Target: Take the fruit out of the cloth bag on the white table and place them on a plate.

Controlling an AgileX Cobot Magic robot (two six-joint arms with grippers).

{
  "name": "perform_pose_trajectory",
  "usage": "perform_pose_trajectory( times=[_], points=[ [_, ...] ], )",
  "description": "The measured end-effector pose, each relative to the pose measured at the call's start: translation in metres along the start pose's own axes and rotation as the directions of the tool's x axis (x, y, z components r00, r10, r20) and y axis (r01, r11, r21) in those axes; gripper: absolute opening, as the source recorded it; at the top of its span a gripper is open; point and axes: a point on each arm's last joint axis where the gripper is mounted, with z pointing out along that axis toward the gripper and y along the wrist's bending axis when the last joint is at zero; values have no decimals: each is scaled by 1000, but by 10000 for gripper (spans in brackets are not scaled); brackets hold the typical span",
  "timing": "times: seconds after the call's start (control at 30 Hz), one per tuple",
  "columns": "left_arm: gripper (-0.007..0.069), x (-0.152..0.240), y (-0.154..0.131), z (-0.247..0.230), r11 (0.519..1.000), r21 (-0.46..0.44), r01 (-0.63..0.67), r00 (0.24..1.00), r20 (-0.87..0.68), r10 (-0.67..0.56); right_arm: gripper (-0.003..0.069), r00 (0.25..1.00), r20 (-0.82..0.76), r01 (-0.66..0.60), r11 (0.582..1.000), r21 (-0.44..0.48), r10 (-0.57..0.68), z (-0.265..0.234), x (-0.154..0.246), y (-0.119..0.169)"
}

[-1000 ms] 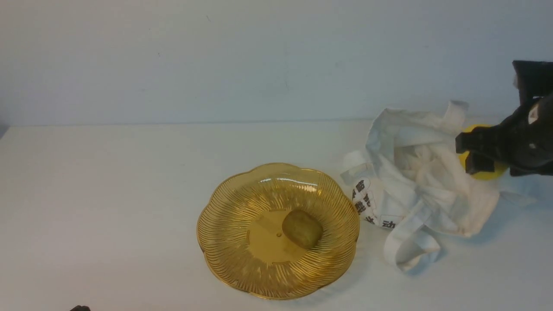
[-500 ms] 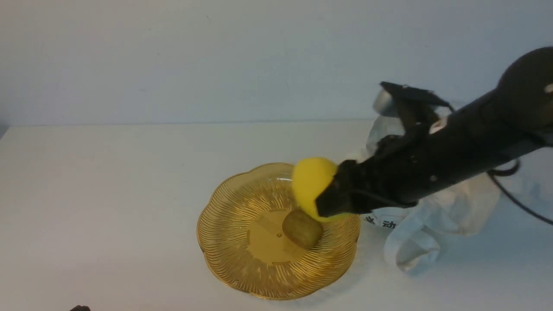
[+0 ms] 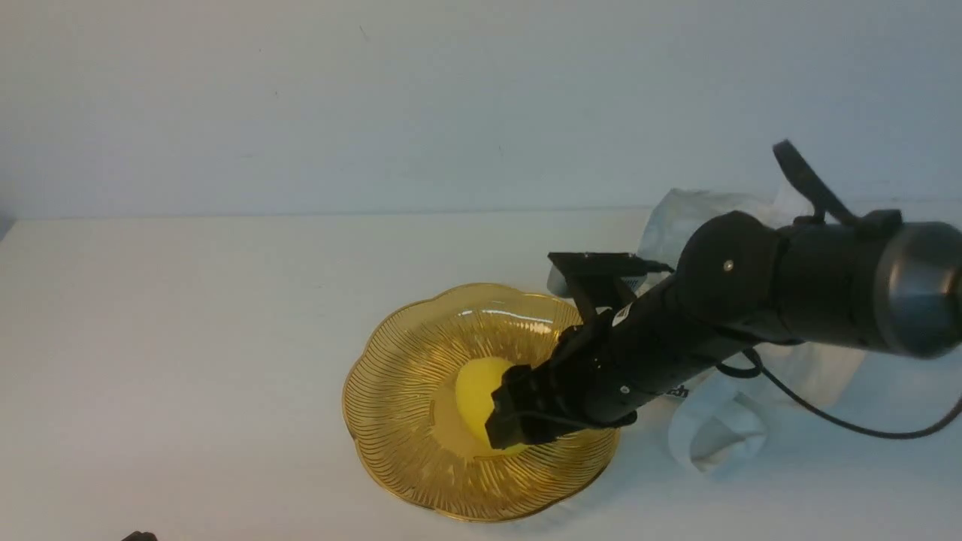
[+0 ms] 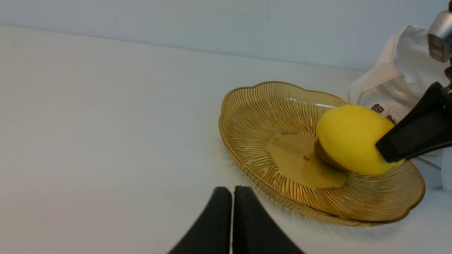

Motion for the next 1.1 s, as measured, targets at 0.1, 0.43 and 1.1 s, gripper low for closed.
perform_pose_trajectory(
  times=[0.1, 0.43, 1.1],
  points=[
    [-8, 0, 0, 0, 1000, 0, 0, 1000, 0, 0, 639, 1000, 0, -10, 1000, 0, 10, 0, 0, 0],
    [-8, 0, 0, 0, 1000, 0, 0, 1000, 0, 0, 575, 996, -87, -8, 999, -49, 4, -44, -10, -7],
    [-8, 0, 0, 0, 1000, 0, 0, 1000, 0, 0, -14, 953, 210, 150, 941, 303, -220, -232, 93, 6]
  ],
)
